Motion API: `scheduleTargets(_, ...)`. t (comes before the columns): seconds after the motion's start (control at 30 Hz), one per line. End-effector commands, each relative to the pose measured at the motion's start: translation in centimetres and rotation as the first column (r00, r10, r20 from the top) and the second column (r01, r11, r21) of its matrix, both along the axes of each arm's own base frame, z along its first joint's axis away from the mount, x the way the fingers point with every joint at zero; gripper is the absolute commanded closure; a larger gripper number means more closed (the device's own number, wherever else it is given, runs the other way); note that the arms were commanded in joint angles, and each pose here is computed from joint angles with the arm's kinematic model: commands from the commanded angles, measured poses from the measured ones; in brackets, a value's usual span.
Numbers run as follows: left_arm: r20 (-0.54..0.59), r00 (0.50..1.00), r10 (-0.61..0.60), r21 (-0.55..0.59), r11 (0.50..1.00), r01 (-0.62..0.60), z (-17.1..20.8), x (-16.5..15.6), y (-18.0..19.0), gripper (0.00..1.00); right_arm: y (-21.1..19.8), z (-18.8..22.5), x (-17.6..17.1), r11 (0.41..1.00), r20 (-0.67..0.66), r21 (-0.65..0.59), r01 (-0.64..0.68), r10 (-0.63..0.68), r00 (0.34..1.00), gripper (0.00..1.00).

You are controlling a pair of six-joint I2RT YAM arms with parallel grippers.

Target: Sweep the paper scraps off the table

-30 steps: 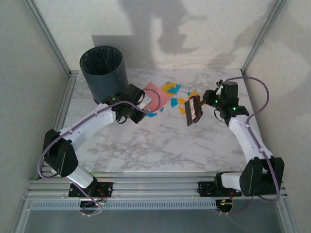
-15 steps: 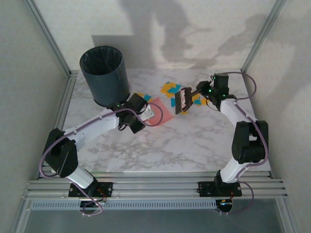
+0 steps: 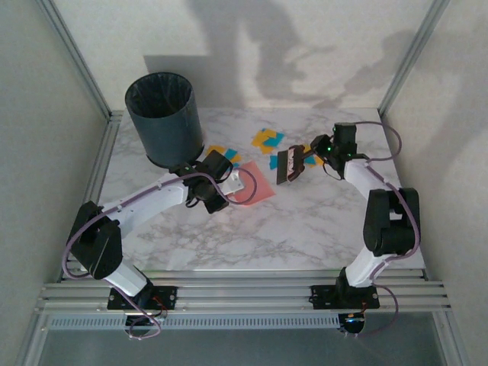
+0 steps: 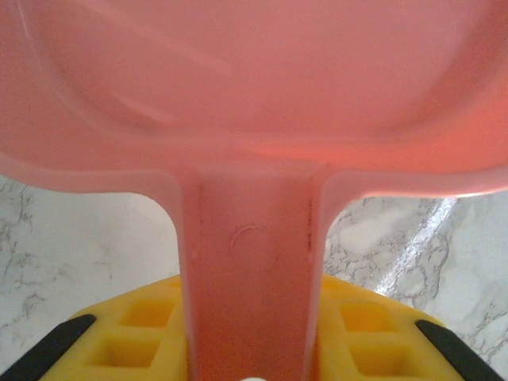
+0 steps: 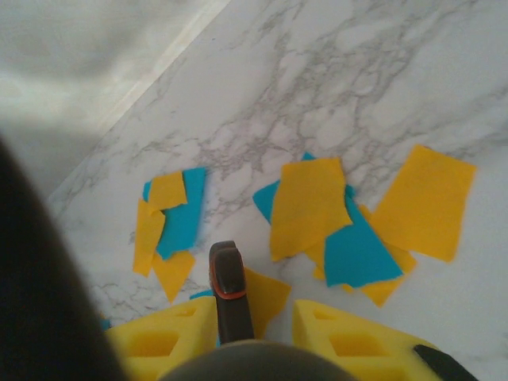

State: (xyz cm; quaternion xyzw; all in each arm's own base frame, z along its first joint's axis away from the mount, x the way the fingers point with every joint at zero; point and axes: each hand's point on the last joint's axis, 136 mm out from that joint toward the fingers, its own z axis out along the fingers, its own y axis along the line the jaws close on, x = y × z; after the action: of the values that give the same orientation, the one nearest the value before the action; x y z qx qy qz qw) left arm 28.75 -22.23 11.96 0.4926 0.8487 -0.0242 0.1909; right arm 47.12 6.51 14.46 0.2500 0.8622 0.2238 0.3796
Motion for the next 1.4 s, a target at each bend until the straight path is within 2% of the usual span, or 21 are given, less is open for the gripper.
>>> scheduleTargets(0.0, -0.037, 0.998, -0.057, 0.017, 0.998, 0.058, -0.4, -1.4, -0.1, 1.00, -2.5, -2.3, -3.5, 0.990, -0.098, -0.131, 0.045, -0.058, 0.993, 1.00)
scheduleTargets(0.23, -0.055, 0.996, -0.077, 0.033, 0.996, 0.079, -0.7, -1.7, -0.7, 1.00, -4.4, -2.2, -8.6, 0.976, -0.118, -0.181, 0.118, -0.141, 0.983, 1.00)
scheduleTargets(0.37, -0.064, 0.994, -0.093, 0.042, 0.995, 0.096, -0.8, -1.8, -1.0, 1.00, -3.8, 0.4, -8.6, 0.984, -0.028, -0.135, 0.113, -0.118, 0.993, 1.00)
scheduleTargets(0.6, -0.090, 0.989, -0.118, 0.056, 0.991, 0.124, -1.2, -2.5, -1.3, 1.00, -3.0, 7.2, -5.8, 0.996, 0.142, -0.038, 0.076, -0.070, 0.987, 1.00)
scheduleTargets(0.8, -0.125, 0.981, -0.151, 0.055, 0.986, 0.159, -2.0, -3.4, -1.7, 1.00, -3.8, 9.0, -2.7, 0.996, 0.190, 0.043, 0.073, -0.080, 0.979, 1.00)
scheduleTargets(1.07, -0.143, 0.977, -0.159, 0.068, 0.983, 0.170, -2.5, -3.3, -2.0, 1.00, -4.6, 8.4, 2.2, 0.990, 0.206, 0.076, 0.119, -0.132, 0.969, 1.00)
scheduleTargets(1.37, -0.181, 0.966, -0.183, 0.071, 0.977, 0.199, -2.6, -3.9, -2.3, 1.00, -5.0, 5.3, 7.1, 0.978, 0.211, 0.133, 0.163, -0.189, 0.959, 1.00)
